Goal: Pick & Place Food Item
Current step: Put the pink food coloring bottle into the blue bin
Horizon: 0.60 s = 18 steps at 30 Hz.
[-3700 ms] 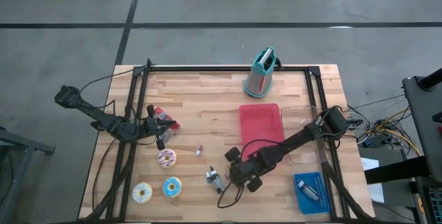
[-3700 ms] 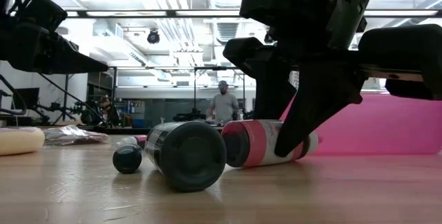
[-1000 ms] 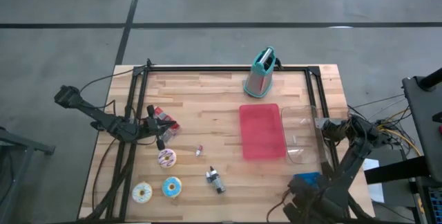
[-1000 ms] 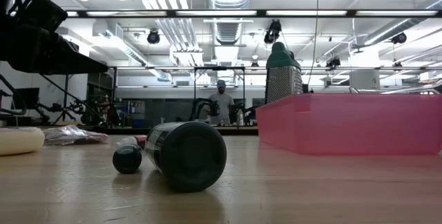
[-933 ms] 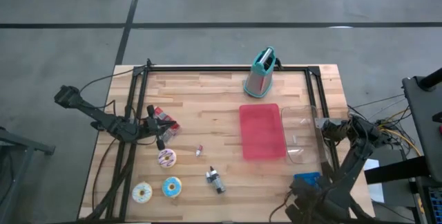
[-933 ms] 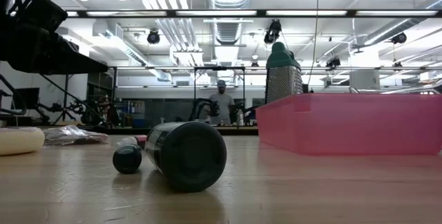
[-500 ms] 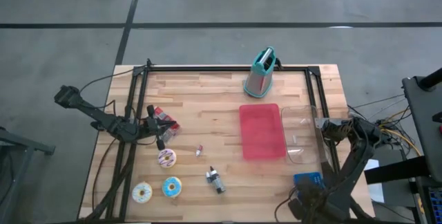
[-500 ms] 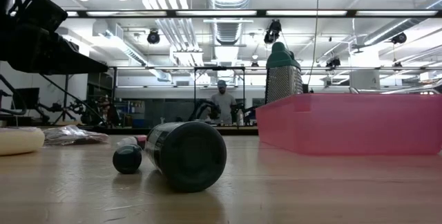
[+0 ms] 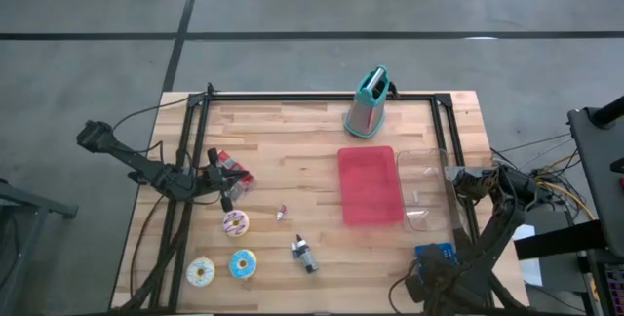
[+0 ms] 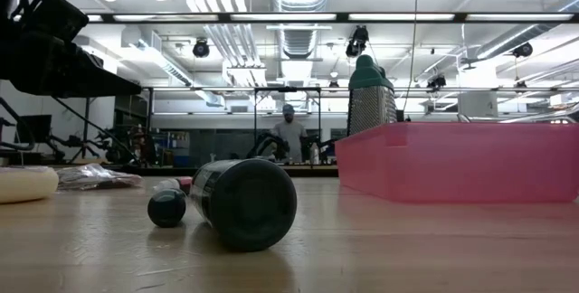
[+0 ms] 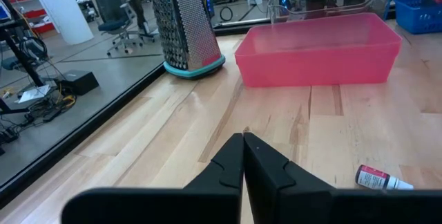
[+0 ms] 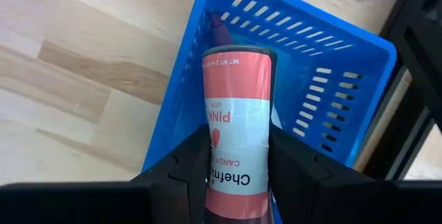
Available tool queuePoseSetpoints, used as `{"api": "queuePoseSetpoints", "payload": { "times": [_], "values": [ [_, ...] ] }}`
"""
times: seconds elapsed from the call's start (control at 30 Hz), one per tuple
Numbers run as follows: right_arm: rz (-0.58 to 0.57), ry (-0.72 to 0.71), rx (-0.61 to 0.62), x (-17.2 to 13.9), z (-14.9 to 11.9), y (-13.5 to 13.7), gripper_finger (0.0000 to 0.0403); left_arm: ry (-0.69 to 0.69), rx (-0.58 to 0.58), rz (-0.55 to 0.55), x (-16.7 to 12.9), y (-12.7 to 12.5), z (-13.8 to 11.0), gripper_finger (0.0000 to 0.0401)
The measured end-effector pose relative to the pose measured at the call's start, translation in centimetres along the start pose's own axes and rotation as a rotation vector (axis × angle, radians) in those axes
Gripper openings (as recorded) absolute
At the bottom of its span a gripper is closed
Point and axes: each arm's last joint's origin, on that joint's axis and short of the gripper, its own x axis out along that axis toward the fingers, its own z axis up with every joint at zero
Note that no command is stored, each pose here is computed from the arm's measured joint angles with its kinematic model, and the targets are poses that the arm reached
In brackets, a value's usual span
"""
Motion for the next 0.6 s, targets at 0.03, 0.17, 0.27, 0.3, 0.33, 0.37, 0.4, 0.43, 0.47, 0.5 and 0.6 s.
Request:
{"api": "queuePoseSetpoints", "payload": {
  "times": [0.03,0.17,0.27,0.3,0.33,0.37,0.4,0.43,0.47,0.5,0.6],
  "values": [
    [-0.005,0.004,0.001,0.2,0.0,0.0,0.0120,0.000,0.000,0.000,0.0,0.0,0.0,0.0012],
    [-0.010,0.002,0.001,1.1,0.1,-0.2,0.0124,0.000,0.000,0.000,0.0,0.0,0.0,0.0012],
    [-0.019,-0.005,0.001,1.5,0.2,-0.3,0.0127,0.000,0.000,0.000,0.0,0.0,0.0,0.0012],
    [-0.020,-0.006,0.001,1.5,0.2,-0.3,0.0128,0.000,0.000,0.000,0.0,0.0,0.0,0.0012],
    [-0.019,-0.005,0.001,1.5,0.2,-0.3,0.0130,0.000,0.000,0.000,0.0,0.0,0.0,0.0012],
    [-0.017,-0.003,0.002,1.5,0.2,-0.3,0.0131,0.000,0.000,0.000,0.0,0.0,0.0,0.0012],
    [-0.014,0.000,0.007,1.5,0.2,-0.2,0.0133,0.000,0.000,0.000,0.0,0.0,0.0,0.0012],
    [-0.013,0.001,0.013,1.6,0.2,-0.2,0.0134,0.000,0.000,0.000,0.0,0.0,0.0,0.0012],
    [-0.011,0.003,0.017,1.6,0.1,-0.2,0.0136,0.000,0.000,0.000,0.0,0.0,0.0,0.0012],
    [-0.009,0.005,0.020,1.6,0.1,-0.2,0.0139,0.000,0.000,0.000,0.0,0.0,0.0,0.0012],
    [-0.003,0.011,0.027,1.6,0.1,-0.1,0.0145,0.000,0.000,0.000,0.0,0.0,0.0,0.0012]
  ]
}}
